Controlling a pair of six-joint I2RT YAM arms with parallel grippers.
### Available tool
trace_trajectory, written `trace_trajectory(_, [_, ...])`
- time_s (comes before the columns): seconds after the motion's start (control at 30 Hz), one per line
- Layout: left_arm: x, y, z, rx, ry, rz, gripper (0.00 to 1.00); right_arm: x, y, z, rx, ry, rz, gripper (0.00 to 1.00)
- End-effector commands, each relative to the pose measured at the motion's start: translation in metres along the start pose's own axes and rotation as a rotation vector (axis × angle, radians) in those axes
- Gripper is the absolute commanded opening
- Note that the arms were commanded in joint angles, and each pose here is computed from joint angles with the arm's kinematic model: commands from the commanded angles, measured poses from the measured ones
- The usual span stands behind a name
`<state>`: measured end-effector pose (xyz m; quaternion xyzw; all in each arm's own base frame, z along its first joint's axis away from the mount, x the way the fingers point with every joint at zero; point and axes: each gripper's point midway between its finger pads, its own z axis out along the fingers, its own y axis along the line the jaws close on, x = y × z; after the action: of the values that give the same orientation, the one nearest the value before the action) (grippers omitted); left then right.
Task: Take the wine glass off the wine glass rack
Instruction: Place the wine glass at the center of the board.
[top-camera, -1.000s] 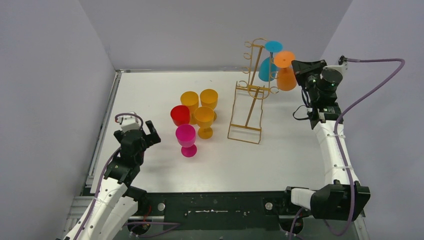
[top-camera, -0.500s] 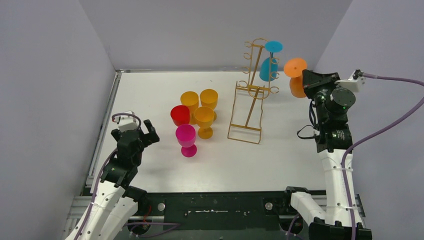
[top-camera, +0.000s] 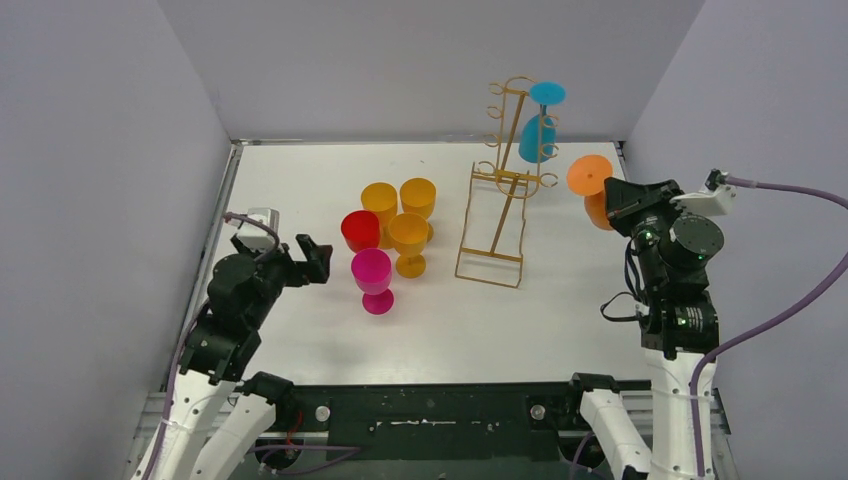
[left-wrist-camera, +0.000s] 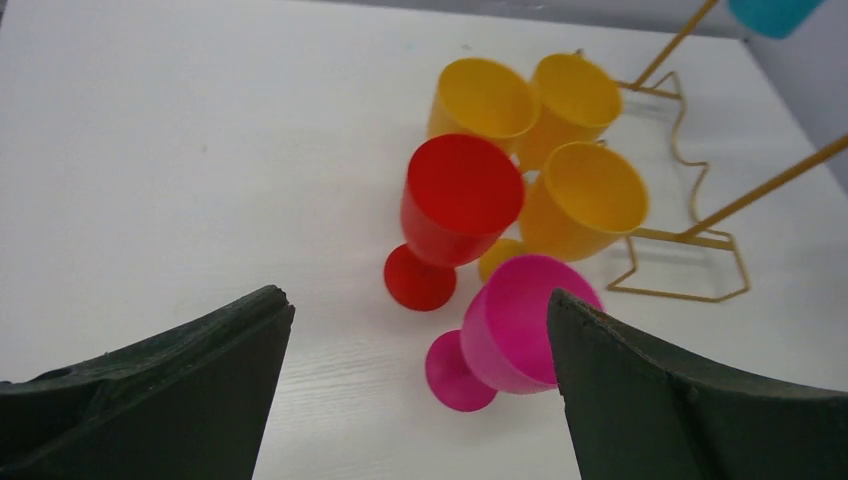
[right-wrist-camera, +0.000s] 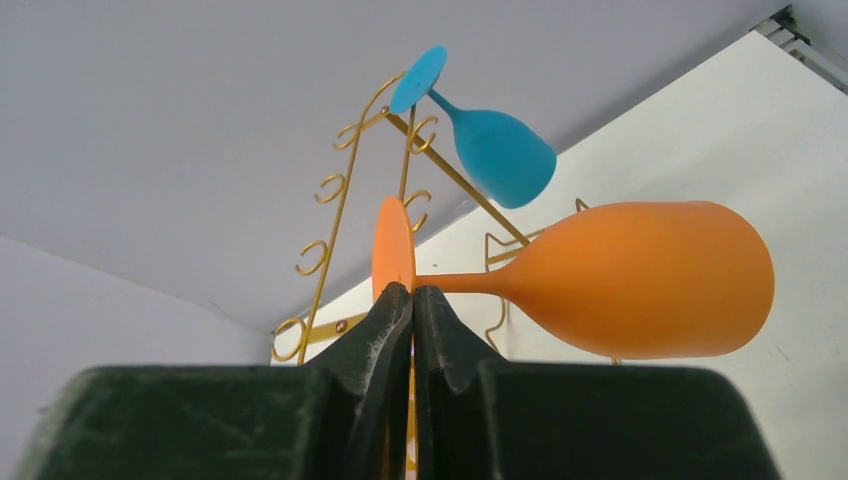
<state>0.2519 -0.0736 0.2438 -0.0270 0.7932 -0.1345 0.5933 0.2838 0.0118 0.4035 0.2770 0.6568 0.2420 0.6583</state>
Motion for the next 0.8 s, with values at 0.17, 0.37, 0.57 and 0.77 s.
trace_trajectory(0.17, [-0.030,-0.090,-0.031,0.483,-0.015,-0.059,0.97,0.028,-0.007,-0.039,-0.015,0.104,-0.035,0.00])
trace_trajectory(0.37, [-0.020,-0.115,-0.030,0.622,0.022,-0.207,0.91,0.054,0.010,-0.050,-0.150,0.206,0.022,0.00])
trace_trajectory(0.57, [-0.035,-0.139,-0.042,0.775,-0.025,-0.266,0.90,0.075,0.025,-0.060,-0.288,0.283,0.065,0.00])
trace_trajectory(0.77, [-0.023,-0.162,-0.044,0.869,0.057,-0.256,0.89,0.090,0.044,-0.065,-0.416,0.408,0.046,0.00])
